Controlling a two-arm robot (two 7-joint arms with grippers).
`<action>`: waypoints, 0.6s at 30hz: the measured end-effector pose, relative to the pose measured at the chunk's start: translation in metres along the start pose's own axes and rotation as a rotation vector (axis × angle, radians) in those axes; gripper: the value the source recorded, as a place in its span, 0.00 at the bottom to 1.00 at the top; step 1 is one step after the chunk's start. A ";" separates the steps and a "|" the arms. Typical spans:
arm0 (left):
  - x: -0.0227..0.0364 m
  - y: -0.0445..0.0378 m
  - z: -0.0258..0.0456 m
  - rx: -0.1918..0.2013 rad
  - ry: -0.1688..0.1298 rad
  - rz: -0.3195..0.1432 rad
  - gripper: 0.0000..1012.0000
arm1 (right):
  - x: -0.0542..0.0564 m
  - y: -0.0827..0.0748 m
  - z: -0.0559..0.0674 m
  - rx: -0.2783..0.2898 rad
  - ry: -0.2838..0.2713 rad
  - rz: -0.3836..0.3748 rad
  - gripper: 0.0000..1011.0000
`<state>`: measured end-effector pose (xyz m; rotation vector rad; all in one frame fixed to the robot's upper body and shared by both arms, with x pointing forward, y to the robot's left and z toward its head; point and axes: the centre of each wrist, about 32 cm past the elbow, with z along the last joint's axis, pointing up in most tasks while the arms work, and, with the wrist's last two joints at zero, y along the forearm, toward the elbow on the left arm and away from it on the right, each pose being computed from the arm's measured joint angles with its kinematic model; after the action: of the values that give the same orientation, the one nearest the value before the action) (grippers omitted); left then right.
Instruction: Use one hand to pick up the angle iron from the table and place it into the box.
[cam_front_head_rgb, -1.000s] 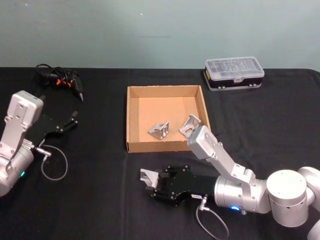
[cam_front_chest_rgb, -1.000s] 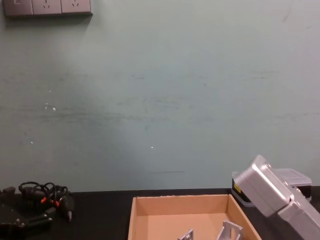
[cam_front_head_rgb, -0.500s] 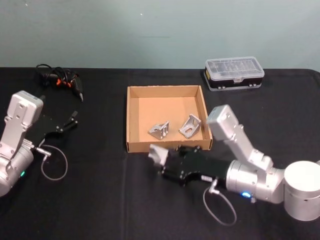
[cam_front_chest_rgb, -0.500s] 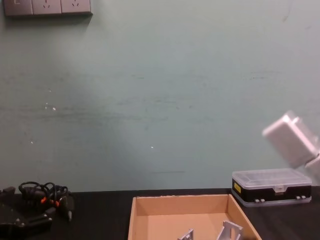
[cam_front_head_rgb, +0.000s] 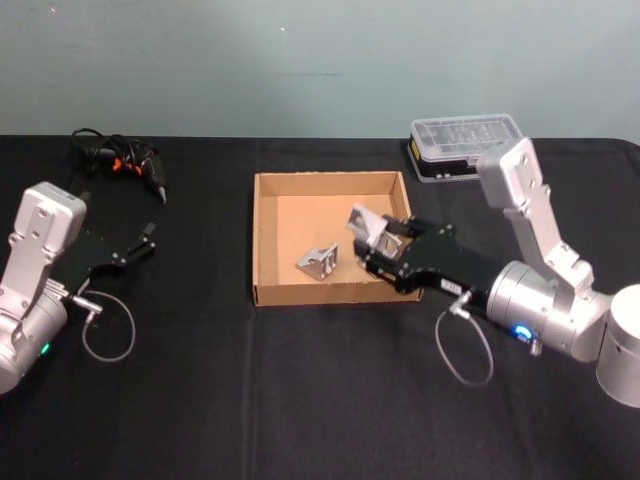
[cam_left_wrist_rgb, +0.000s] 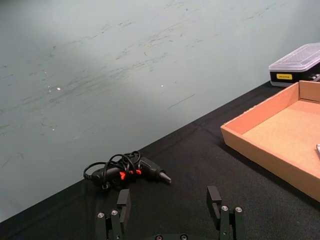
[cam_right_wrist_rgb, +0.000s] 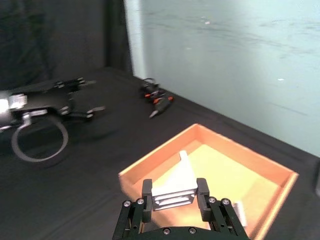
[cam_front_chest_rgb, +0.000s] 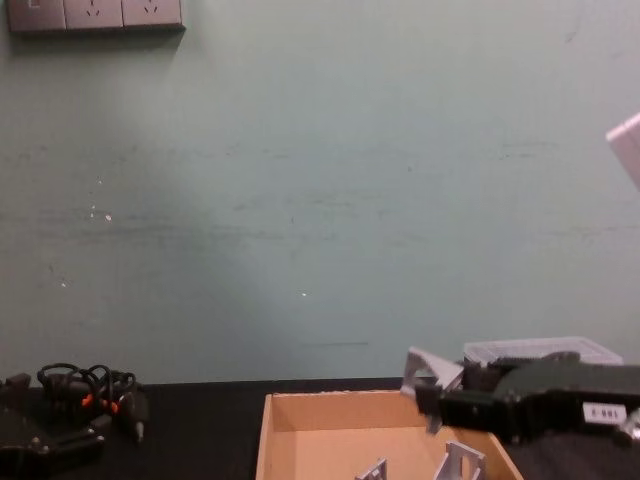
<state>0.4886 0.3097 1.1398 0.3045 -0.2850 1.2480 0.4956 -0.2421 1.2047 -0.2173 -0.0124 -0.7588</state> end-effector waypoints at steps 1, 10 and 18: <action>0.0000 0.0000 0.0000 0.000 0.000 0.000 0.99 | 0.003 0.001 0.002 0.003 0.005 -0.023 0.53; 0.0000 0.0000 0.0000 0.000 0.000 0.000 0.99 | 0.013 0.017 0.011 -0.003 0.022 -0.110 0.52; 0.0000 0.0000 0.0000 0.000 0.000 0.000 0.99 | 0.015 0.041 0.016 -0.032 0.024 -0.140 0.53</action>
<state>0.4886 0.3097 1.1398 0.3045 -0.2850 1.2479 0.5351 -0.2205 1.2134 -0.2396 0.0079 -0.9018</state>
